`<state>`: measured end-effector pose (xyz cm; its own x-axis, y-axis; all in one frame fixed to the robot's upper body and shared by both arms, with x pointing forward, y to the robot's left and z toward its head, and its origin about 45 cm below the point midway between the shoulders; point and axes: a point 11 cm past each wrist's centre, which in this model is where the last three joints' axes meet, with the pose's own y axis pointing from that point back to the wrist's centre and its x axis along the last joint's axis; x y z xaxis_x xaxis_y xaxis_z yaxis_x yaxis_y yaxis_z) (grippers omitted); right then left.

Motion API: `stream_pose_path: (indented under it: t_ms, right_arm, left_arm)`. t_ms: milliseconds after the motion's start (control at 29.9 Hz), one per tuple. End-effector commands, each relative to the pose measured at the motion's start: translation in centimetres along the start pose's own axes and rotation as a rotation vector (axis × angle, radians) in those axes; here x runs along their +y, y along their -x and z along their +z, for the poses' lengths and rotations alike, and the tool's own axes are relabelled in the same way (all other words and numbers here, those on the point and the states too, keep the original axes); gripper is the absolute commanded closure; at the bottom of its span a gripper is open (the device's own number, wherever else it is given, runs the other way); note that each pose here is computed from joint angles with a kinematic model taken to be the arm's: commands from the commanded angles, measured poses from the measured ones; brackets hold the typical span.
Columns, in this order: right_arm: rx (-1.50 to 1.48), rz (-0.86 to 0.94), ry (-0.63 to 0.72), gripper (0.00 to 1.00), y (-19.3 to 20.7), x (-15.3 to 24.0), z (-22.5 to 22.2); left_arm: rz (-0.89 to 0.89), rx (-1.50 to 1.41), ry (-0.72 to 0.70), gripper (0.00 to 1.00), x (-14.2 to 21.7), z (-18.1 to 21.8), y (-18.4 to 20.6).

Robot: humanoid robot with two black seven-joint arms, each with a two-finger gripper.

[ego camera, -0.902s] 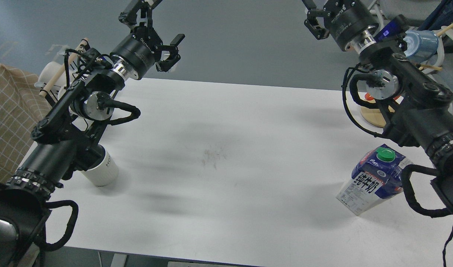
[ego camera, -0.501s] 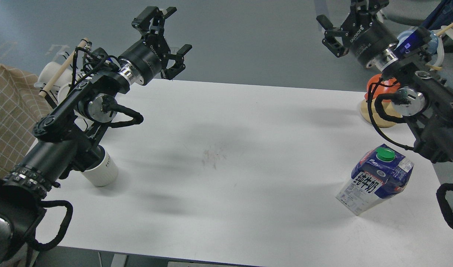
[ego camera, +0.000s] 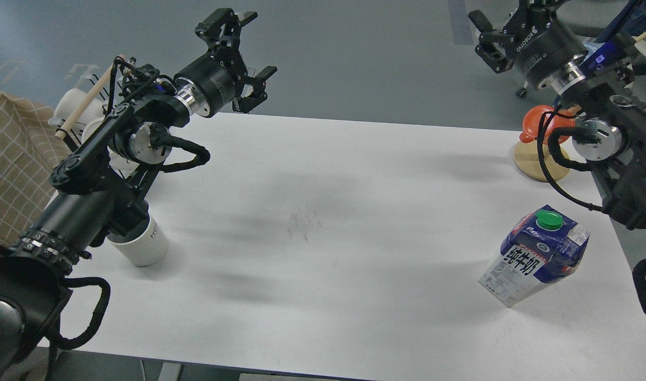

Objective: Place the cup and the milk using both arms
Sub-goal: 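Lower the left gripper toward the white cup lying on the table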

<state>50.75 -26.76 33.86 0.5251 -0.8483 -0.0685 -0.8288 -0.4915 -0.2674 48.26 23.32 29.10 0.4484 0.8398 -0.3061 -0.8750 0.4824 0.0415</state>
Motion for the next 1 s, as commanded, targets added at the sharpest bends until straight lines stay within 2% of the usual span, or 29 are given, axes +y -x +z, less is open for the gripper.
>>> stream_pose_path:
  t_ms: [0,134,301,968]
  right_arm:
    - [0.004,0.004,-0.008,0.00,-0.2,0.0,-0.4]
    - [0.006,0.003,-0.036,0.00,-0.2,-0.2,-0.8]
    - [0.008,-0.005,-0.053,0.00,0.2,-1.0,-1.6]
    - [-0.014,-0.010,-0.070,0.00,1.2,-2.0,-1.6]
  left_arm:
    - [0.024,-0.026,-0.023,0.01,-0.3,1.1,-0.1]
    - [0.046,-0.029,-0.009,0.01,-0.4,1.4,-0.2]
    - [-0.038,-0.030,0.014,0.01,-0.1,2.1,0.6]
    - [0.014,-0.004,0.035,0.00,0.3,2.5,-0.4]
